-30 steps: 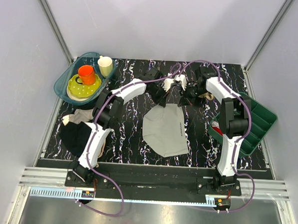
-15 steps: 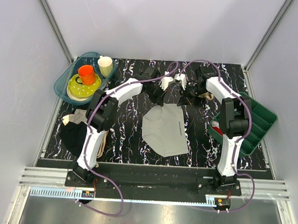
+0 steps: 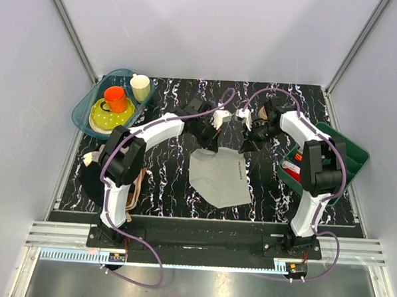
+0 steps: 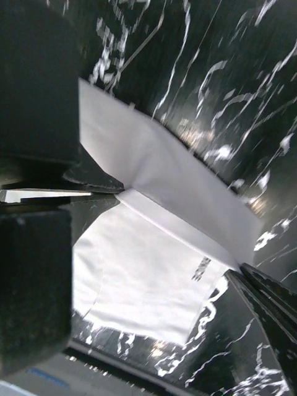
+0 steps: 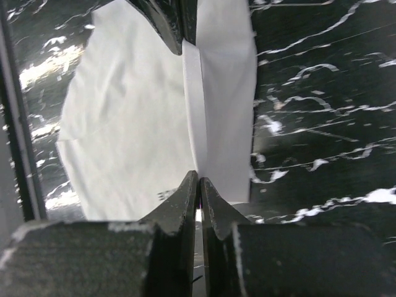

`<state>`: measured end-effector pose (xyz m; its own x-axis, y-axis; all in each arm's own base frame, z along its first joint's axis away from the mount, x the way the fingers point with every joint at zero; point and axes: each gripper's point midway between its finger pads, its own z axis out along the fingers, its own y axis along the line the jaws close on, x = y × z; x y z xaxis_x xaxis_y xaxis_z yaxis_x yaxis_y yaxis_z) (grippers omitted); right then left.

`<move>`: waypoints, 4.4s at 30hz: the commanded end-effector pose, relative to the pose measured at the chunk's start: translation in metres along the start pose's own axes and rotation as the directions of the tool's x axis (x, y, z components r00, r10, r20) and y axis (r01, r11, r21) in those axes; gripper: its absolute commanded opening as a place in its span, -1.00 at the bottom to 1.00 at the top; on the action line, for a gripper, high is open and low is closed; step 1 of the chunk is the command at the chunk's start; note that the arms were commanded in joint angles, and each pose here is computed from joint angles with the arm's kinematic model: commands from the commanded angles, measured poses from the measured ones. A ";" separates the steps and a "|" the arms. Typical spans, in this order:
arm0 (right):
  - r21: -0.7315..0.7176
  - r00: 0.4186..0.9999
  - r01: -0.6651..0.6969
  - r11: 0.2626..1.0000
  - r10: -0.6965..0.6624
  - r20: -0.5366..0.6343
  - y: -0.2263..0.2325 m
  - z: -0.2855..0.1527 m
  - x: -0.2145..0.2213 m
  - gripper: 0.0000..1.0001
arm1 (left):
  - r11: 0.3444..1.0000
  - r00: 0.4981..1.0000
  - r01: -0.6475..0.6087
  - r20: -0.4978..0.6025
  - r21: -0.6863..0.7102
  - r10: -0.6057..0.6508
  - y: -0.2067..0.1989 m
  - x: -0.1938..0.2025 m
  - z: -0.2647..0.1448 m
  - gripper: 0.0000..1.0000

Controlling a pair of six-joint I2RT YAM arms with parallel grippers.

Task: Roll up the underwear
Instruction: Fold the underwear at the center of the board.

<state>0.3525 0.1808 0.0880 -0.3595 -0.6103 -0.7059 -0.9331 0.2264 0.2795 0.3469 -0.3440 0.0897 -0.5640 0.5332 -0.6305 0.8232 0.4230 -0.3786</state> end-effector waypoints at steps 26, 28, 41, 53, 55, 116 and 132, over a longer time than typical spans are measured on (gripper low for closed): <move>-0.104 0.984 0.171 0.980 -0.175 -0.028 0.117 -0.011 0.068 -0.77 | 0.999 1.000 0.010 -0.026 -0.037 -0.011 -0.115 0.059 -0.006 -0.97; -0.106 0.984 0.171 0.979 -0.176 -0.038 0.118 -0.010 0.073 -0.77 | 0.999 0.999 0.020 -0.037 -0.038 -0.021 -0.116 0.065 -0.002 -0.97; -0.046 0.949 0.315 0.948 -0.314 0.010 0.130 0.003 0.063 0.00 | 0.994 0.995 0.102 0.011 -0.026 -0.101 -0.126 0.069 0.006 -0.99; 0.192 0.871 0.491 0.850 -0.487 -0.072 0.121 0.035 0.053 0.28 | 0.983 0.982 0.183 0.044 0.023 -0.183 -0.136 0.058 0.007 -0.99; 0.179 0.873 0.487 0.855 -0.482 -0.075 0.124 0.040 0.055 0.22 | 0.980 0.978 0.199 0.056 0.031 -0.200 -0.136 0.055 0.006 -1.00; 0.144 0.938 0.194 0.970 -0.140 -0.318 0.123 0.066 0.062 -0.16 | 0.933 0.934 0.328 0.100 0.147 -0.344 -0.094 0.061 0.025 -1.00; 0.218 0.923 0.174 0.960 -0.081 -0.377 0.105 0.072 0.078 -0.68 | 0.928 0.930 0.333 0.100 0.170 -0.352 -0.092 0.061 0.027 -1.00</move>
<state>0.2136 0.2114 0.0209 -0.2259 -0.8697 -0.4388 -0.9725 0.2273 0.0502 0.2418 -0.3496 0.0431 -0.8549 0.2681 -0.4441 0.5136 0.5580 -0.6518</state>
